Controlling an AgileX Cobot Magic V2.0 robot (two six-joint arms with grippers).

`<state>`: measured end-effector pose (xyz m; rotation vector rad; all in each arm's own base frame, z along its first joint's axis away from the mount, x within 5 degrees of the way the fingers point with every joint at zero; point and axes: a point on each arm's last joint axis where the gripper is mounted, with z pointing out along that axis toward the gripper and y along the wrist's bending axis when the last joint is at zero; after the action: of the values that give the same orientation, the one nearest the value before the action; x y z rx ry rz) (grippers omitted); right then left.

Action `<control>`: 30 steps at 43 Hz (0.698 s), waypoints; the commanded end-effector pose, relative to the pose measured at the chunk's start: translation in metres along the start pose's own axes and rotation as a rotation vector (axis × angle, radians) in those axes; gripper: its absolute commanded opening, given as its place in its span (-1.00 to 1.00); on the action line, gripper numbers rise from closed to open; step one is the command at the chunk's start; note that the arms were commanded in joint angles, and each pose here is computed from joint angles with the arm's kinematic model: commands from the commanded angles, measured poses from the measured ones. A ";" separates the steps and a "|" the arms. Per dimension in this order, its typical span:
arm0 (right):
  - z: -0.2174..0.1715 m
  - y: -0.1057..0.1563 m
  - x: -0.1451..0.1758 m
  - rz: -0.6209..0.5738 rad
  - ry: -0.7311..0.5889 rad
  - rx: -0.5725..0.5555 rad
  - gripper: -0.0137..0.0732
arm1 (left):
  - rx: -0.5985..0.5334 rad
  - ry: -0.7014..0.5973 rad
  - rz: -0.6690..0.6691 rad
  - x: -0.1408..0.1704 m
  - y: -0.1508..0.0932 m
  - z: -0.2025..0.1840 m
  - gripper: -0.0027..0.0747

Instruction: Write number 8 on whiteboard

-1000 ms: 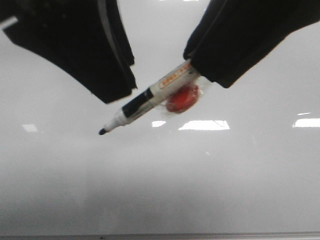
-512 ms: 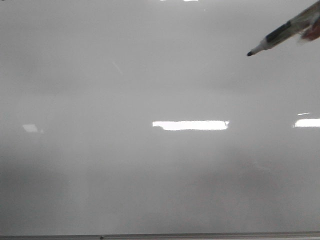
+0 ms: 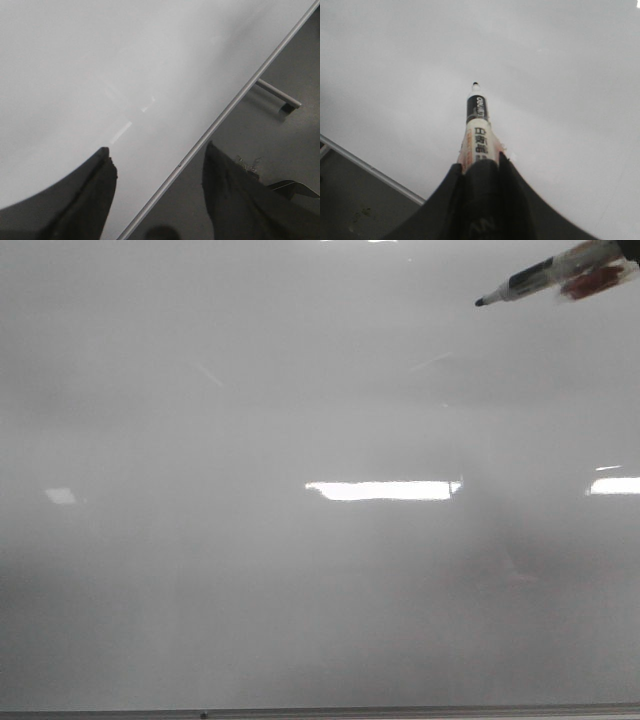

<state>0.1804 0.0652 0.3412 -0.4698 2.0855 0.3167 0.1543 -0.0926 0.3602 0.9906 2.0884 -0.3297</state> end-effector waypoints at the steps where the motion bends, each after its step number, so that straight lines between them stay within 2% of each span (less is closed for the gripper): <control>1: -0.003 -0.005 -0.024 0.006 -0.130 0.038 -0.84 | -0.029 -0.098 -0.025 -0.012 0.002 -0.009 0.07; 11: 0.014 -0.011 -0.047 0.007 -0.126 0.038 -0.84 | -0.029 -0.098 -0.025 -0.012 0.002 -0.009 0.07; 30: 0.038 -0.020 -0.056 0.013 -0.138 0.068 -0.84 | -0.029 -0.098 -0.025 -0.012 0.002 -0.009 0.07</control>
<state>0.2374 0.0768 0.3450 -0.4345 2.0843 0.2944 0.1543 -0.0926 0.3602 0.9899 2.0888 -0.3301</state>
